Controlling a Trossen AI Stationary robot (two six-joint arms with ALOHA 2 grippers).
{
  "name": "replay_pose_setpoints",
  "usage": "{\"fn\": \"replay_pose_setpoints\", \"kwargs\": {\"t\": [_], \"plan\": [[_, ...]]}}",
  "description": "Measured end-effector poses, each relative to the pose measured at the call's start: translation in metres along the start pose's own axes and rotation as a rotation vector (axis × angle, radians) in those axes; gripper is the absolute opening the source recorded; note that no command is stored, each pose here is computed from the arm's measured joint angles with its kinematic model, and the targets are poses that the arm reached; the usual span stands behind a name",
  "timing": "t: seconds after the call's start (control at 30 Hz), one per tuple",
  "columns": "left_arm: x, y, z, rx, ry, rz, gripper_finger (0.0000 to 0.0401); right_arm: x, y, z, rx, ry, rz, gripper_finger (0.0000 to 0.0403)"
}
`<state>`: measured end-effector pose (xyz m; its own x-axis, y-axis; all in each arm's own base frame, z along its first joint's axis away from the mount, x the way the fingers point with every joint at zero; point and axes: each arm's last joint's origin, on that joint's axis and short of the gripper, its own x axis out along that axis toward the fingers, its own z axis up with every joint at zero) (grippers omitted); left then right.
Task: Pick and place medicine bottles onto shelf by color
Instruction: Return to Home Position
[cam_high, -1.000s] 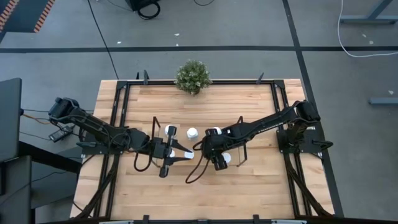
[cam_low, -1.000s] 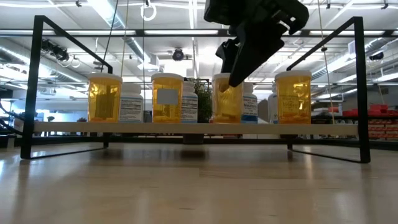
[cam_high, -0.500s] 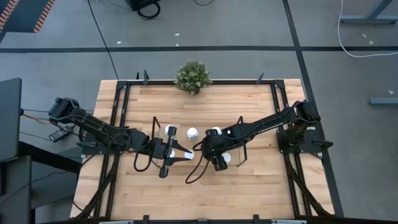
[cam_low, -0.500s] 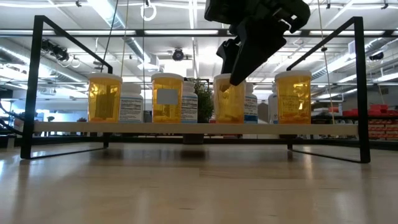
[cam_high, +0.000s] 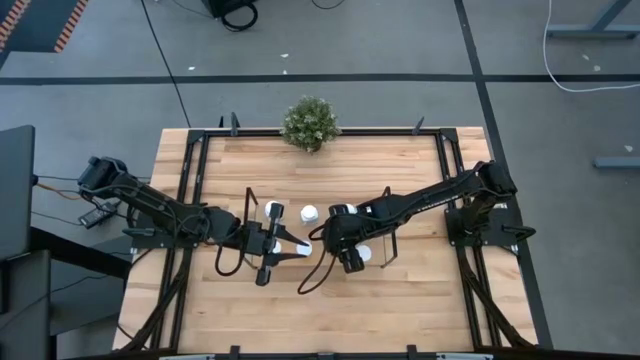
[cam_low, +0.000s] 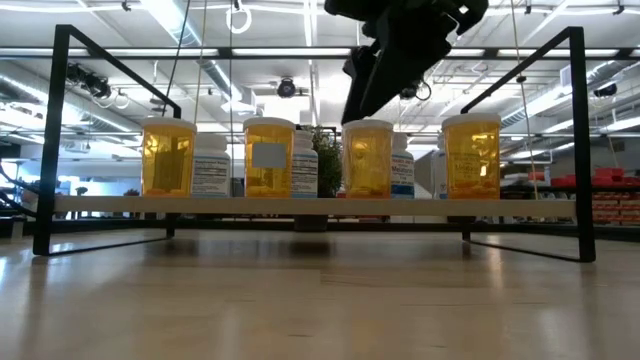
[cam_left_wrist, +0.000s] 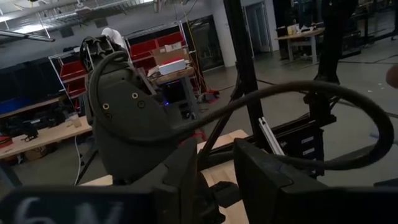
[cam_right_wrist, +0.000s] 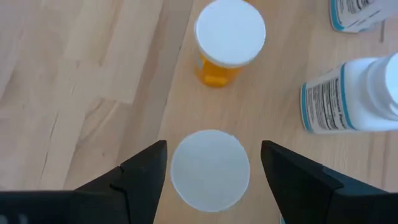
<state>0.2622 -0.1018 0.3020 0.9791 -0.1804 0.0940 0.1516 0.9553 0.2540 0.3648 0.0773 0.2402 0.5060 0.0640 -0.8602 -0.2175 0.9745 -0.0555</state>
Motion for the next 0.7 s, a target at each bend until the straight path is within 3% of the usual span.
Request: {"fn": "replay_pose_setpoints", "kwargs": {"t": [0.3, 0.5, 0.7], "plan": [[0.000, 0.001, 0.000, -0.005, 0.012, 0.040, 0.0110, -0.013, 0.000, -0.008, 0.025, 0.067, 0.001, 0.0266], [0.000, 0.003, -0.001, -0.005, 0.029, 0.099, 0.0102, -0.067, -0.004, -0.002, 0.043, -0.112, -0.029, 0.0253], [-0.002, 0.005, -0.004, -0.022, 0.086, 0.135, 0.0091, -0.129, -0.012, -0.010, 0.090, -0.257, -0.198, 0.0240]]}}
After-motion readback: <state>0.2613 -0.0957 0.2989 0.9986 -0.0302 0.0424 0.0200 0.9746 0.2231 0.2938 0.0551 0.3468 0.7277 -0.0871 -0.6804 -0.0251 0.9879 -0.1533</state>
